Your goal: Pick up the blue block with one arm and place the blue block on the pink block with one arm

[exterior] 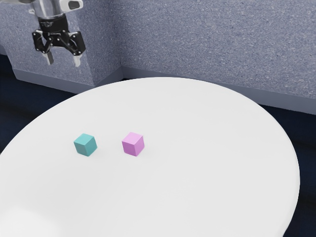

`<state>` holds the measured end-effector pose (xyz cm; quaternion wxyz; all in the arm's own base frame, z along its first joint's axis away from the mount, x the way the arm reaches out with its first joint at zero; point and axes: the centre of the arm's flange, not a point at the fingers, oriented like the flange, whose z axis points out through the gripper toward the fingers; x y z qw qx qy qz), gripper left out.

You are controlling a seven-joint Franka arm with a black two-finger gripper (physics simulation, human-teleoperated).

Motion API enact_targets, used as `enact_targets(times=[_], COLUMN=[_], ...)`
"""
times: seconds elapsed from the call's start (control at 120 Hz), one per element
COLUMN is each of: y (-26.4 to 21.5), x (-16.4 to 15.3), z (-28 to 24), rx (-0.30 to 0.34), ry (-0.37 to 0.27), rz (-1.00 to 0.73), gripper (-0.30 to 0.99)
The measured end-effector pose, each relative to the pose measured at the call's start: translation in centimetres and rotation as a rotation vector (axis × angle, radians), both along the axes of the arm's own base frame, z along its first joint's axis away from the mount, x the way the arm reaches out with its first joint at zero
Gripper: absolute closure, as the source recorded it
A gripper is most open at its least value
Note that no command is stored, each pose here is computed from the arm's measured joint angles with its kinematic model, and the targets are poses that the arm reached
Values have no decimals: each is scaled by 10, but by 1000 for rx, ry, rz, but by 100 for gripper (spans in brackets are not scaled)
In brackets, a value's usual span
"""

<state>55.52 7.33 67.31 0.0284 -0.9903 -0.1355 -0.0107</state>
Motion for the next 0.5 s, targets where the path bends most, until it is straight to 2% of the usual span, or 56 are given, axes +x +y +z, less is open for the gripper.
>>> enact_targets(times=[0.075,0.258,0.333,0.4,0.5], y=[0,-16,-26,-33,-34], x=[3,7,-3,-25,-37], z=[0,-7,-26,-65,-120], rx=[2,-24,-17,5,15], ry=[-20,-11,36,76,129], rz=[11,1,-12,-48,-118], gripper=[0,0,0,0,0])
